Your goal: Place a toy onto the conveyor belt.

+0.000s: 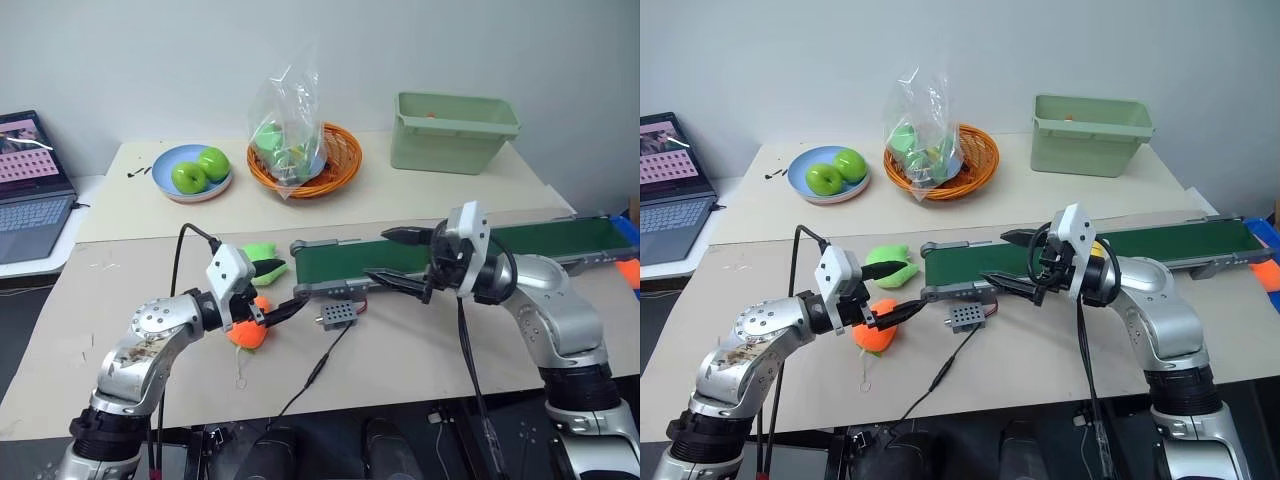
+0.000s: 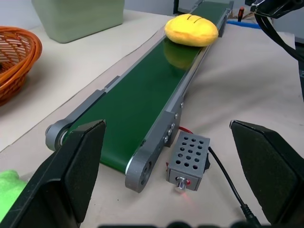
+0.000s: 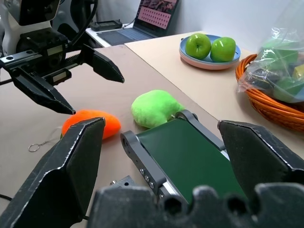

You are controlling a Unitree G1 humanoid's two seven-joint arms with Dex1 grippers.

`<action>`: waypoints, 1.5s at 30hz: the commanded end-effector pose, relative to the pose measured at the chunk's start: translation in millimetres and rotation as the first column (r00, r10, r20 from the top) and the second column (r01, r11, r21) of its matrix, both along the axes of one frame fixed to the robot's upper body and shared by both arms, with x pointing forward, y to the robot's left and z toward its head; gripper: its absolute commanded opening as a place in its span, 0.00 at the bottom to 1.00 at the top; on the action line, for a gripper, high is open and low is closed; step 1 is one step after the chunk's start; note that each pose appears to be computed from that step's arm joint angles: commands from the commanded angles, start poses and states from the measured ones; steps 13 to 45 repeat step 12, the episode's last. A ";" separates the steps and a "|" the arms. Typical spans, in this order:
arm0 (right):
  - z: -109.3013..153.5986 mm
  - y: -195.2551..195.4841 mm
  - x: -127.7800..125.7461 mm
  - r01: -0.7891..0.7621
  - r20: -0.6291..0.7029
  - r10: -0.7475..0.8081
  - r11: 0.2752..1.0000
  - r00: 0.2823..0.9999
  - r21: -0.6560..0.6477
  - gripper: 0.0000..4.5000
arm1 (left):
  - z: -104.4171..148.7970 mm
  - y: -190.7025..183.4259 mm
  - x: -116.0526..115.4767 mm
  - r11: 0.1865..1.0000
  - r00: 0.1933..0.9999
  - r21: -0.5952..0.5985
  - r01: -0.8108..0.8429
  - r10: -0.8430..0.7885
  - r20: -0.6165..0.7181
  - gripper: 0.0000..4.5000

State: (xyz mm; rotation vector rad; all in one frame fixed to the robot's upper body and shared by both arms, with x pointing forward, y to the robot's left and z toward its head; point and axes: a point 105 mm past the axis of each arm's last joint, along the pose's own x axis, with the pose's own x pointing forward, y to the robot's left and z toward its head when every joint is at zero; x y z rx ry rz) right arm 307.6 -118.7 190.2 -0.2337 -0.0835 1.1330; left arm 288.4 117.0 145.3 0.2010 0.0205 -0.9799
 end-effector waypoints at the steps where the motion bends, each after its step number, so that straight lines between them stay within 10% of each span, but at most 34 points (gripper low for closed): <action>1: 17.8 3.6 -2.8 -0.026 0.079 0.025 1.000 0.997 0.014 1.00 | 12.5 -4.7 1.8 1.000 0.998 -0.013 0.014 -0.013 0.065 0.99; 45: 17.6 3.8 -1.4 -0.029 0.079 0.028 1.000 0.997 0.006 1.00 | 15.0 -3.8 4.8 0.999 0.997 -0.034 0.007 -0.004 0.075 0.99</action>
